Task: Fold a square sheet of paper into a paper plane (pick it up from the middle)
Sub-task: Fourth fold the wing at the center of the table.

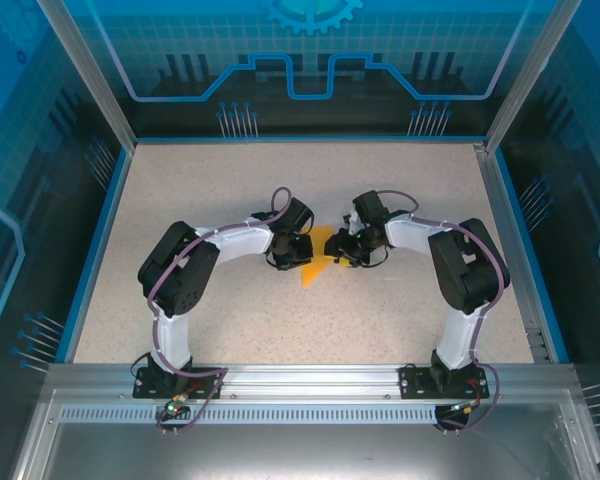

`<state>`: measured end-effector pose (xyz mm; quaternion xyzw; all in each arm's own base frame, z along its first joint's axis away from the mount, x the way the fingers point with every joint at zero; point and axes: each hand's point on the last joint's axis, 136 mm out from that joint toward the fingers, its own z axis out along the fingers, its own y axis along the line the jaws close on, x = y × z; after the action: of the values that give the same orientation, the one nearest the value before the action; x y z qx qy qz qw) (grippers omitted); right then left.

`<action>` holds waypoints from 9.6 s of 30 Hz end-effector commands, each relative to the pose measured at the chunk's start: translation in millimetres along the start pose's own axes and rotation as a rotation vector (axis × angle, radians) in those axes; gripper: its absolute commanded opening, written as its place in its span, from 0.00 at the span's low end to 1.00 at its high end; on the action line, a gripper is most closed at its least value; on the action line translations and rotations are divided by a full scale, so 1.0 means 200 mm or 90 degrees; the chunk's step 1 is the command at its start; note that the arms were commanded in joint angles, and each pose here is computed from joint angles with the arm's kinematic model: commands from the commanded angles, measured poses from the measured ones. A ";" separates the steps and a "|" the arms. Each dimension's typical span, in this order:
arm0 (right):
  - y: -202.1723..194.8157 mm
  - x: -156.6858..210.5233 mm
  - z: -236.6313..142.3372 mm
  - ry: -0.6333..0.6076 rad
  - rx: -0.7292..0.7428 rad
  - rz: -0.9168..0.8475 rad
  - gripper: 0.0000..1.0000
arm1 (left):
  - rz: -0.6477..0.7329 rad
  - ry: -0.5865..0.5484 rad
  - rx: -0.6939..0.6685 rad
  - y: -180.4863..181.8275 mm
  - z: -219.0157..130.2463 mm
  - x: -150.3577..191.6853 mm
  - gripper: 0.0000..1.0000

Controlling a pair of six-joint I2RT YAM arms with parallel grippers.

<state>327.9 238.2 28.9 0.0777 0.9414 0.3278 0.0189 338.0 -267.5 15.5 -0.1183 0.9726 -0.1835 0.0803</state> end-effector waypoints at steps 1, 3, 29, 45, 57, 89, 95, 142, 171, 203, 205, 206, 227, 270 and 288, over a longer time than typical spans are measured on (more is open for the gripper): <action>0.03 0.00 0.03 0.011 -0.003 0.009 0.40 | -0.018 0.006 -0.025 0.05 0.01 0.00 0.01; 0.03 0.00 0.04 0.013 -0.002 0.015 0.40 | -0.021 0.007 -0.025 0.05 0.02 0.00 0.01; 0.10 -0.02 0.06 0.013 -0.052 0.004 0.04 | -0.009 -0.003 0.013 0.02 -0.10 -0.02 0.12; 0.23 0.04 -0.32 -0.157 0.040 0.030 0.00 | 0.034 -0.158 0.135 0.01 -0.64 -0.11 0.64; 0.26 0.11 -0.10 -0.147 0.111 0.155 0.00 | 0.201 -0.235 0.215 0.05 -0.61 -0.01 0.80; 0.19 0.09 -0.01 -0.051 0.115 0.332 0.00 | 0.537 -0.305 0.260 -0.06 -0.20 0.16 0.62; 0.21 0.09 0.00 -0.033 0.104 0.334 0.00 | 0.560 -0.305 0.262 -0.07 -0.18 0.17 0.52; 0.17 0.04 0.00 -0.024 -0.051 -0.054 0.45 | 0.268 -0.206 0.306 -0.02 -0.11 0.20 0.11; 0.11 0.06 0.10 -0.001 -0.040 -0.041 0.45 | 0.241 -0.164 0.302 0.00 -0.07 0.24 0.14; -0.16 0.10 0.16 0.031 0.170 0.013 0.43 | 0.105 -0.137 0.366 -0.13 -0.35 0.10 0.38; -0.16 0.11 0.17 0.038 0.176 0.014 0.43 | 0.109 -0.122 0.377 -0.16 -0.35 0.10 0.35; -0.16 0.11 0.18 0.041 0.178 0.015 0.43 | 0.110 -0.115 0.380 -0.16 -0.34 0.11 0.33; -0.24 0.15 0.22 0.089 0.245 0.023 0.50 | 0.099 -0.038 0.315 -0.10 -0.17 0.15 0.07; -0.42 0.21 0.22 0.097 0.343 0.097 0.42 | 0.063 -0.020 0.251 -0.01 -0.05 0.14 0.06; -0.43 0.21 0.24 0.108 0.349 0.101 0.42 | 0.060 -0.019 0.233 0.01 -0.03 0.13 0.06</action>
<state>324.8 260.3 9.9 0.0976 0.9725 0.2089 -0.0315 307.1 -274.6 21.1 -0.0519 0.9197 -0.3682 0.1259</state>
